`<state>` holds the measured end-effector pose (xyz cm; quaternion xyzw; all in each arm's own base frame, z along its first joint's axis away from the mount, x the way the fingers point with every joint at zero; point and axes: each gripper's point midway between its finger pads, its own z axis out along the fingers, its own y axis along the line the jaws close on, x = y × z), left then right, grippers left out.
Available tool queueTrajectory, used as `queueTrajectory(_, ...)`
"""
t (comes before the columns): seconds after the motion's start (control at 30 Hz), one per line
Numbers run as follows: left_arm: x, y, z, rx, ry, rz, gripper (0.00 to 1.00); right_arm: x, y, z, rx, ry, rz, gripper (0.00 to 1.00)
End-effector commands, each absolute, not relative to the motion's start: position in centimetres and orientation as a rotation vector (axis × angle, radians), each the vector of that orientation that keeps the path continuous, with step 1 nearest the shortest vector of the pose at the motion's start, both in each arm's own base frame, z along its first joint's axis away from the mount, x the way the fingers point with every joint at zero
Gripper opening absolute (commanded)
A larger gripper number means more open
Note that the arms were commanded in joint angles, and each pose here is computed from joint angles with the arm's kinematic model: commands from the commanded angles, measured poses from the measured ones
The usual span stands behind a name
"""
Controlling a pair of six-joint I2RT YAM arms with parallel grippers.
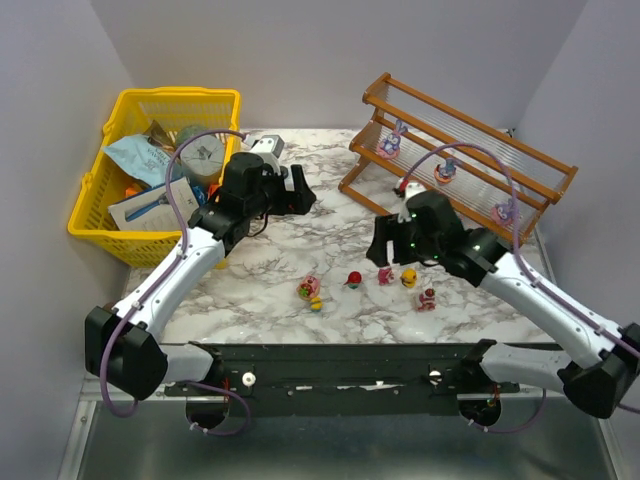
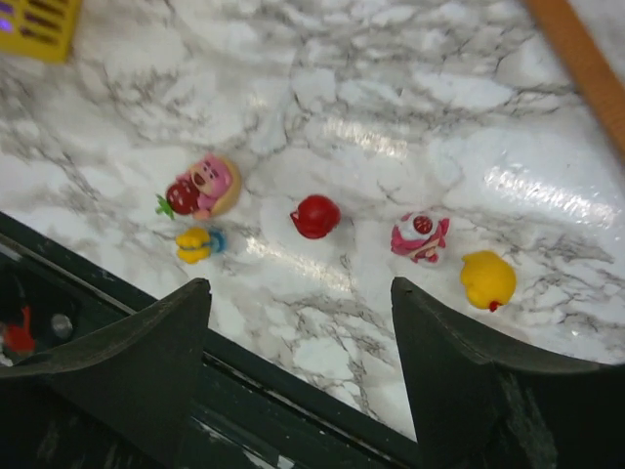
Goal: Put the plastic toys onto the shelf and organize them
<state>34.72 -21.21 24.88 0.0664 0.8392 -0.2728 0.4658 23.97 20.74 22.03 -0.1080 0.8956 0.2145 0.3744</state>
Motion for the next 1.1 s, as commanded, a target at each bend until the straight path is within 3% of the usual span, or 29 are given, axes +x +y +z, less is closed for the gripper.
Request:
queueTrajectory(0.0, 34.8, -19.7, 25.5, 0.097, 2.042, -0.596, 0.99, 24.2, 21.1, 17.3, -0.261, 2.381, 0.377, 0.77)
queueTrajectory(0.13, 34.6, -19.7, 25.4, 0.105, 2.049, -0.593, 0.99, 24.5, 20.8, 13.2, -0.287, 2.444, 0.29, 0.6)
queueTrajectory(0.23, 34.6, -19.7, 25.2, 0.113, 2.053, -0.593, 0.99, 24.7, 20.6, 11.7, -0.349, 2.471, 0.237, 0.57)
queueTrajectory(0.5, 34.6, -19.9, 24.6, 0.117, 2.066, -0.603, 0.99, 25.7, 20.3, 8.9, -0.472, 2.503, 0.127, 0.62)
queueTrajectory(0.63, 34.5, -19.8, 24.6, 0.122, 2.066, -0.597, 0.99, 26.6, 19.5, 8.2, -0.455, 2.503, 0.038, 0.75)
queueTrajectory(0.73, 34.6, -19.9, 24.5, 0.124, 2.068, -0.597, 0.99, 27.0, 19.4, 7.7, -0.473, 2.503, 0.032, 0.78)
queueTrajectory(0.9, 34.6, -20.0, 24.3, 0.129, 2.07, -0.607, 0.99, 27.4, 19.6, 6.8, -0.489, 2.514, 0.042, 0.76)
queueTrajectory(1.07, 34.4, -20.2, 24.4, 0.147, 2.067, -0.618, 0.99, 27.6, 19.6, 6.0, -0.507, 2.535, 0.063, 0.65)
